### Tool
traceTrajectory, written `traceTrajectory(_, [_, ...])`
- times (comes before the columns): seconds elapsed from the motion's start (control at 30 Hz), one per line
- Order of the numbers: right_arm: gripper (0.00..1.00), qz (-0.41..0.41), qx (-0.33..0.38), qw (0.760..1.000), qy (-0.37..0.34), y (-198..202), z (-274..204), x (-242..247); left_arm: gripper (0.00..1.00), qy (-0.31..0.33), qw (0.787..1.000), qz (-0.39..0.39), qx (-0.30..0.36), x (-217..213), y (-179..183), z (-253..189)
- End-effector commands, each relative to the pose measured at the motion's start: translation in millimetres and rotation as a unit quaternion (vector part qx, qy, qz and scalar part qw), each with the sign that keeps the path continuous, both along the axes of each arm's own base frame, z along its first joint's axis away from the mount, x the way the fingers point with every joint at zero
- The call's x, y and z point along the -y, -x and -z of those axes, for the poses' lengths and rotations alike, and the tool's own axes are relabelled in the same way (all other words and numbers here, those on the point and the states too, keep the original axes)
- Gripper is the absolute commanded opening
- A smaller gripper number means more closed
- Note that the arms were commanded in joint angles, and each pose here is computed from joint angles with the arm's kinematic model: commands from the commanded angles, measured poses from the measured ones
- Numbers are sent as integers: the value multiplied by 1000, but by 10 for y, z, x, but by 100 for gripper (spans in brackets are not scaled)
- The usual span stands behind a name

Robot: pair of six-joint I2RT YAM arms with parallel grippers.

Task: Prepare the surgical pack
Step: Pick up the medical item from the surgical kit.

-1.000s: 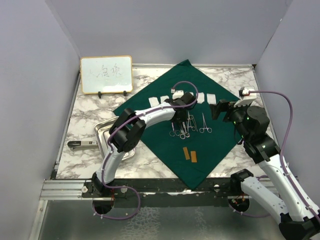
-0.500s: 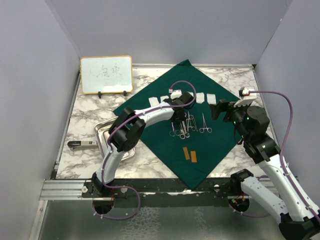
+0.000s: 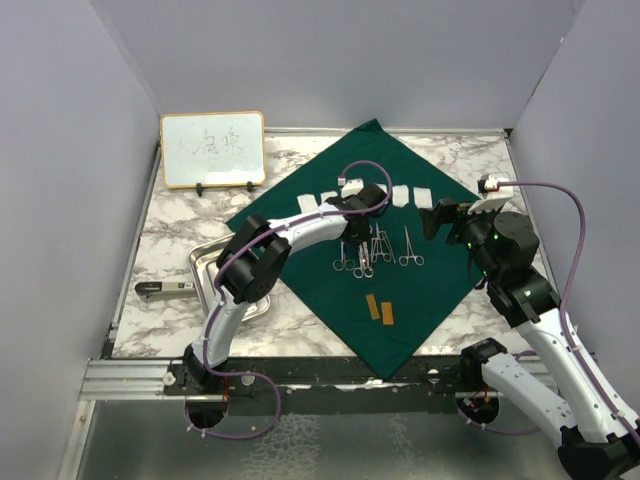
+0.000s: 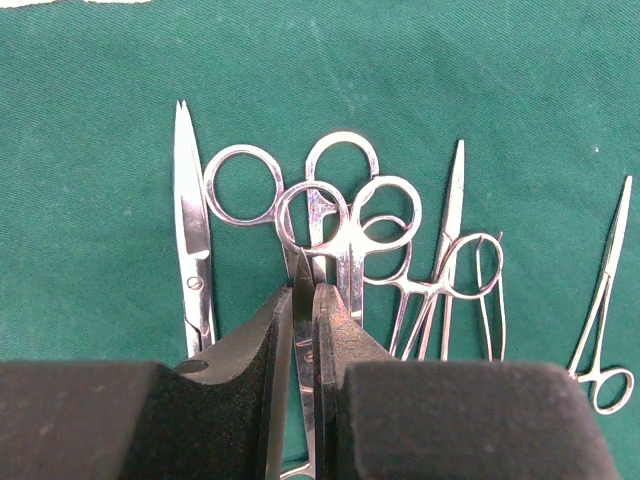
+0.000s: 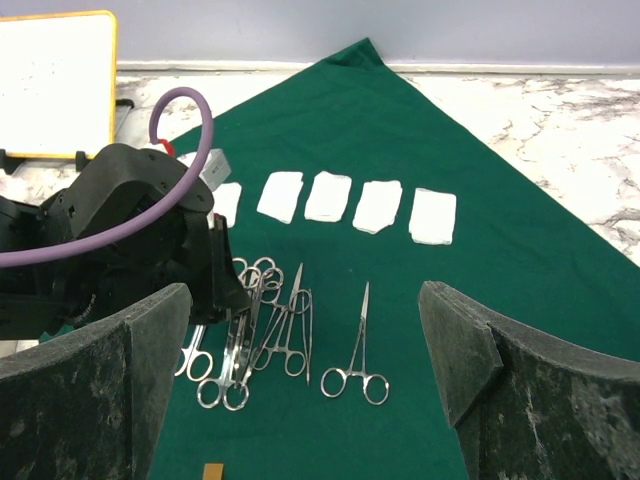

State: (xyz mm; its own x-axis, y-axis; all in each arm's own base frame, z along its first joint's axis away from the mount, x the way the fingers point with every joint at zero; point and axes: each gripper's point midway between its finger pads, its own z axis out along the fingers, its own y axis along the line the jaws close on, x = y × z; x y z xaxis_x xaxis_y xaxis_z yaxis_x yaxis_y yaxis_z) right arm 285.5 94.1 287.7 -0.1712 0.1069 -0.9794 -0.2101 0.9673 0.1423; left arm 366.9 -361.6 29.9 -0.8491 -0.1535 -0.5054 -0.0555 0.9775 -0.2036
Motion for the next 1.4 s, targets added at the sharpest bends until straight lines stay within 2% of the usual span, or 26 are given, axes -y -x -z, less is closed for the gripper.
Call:
traceTrajectory(0.0, [100,-4,13,1000,-8,8,-50,-26,3,3,1000,10,-1,-58,19,-130])
traceTrajectory(0.1, [100,-5,13,1000,-9,6,-54,-28,0,16,1000,16,6,-23,3,-227])
traceTrajectory(0.33, [100,-5,15,1000,-8,3,-65,-28,0,77,996,38,18,78,-32,-478])
traceTrajectory(0.47, [100,-6,14,1000,-9,1,-56,-35,0,89,995,50,21,96,-30,-546])
traceTrajectory(1.03, [100,-7,7,1000,-7,-4,-13,-41,0,195,976,94,9,72,-64,-497])
traceTrajectory(1.37, [100,-10,4,1000,-5,-15,6,-58,0,201,975,91,13,-120,-72,-672])
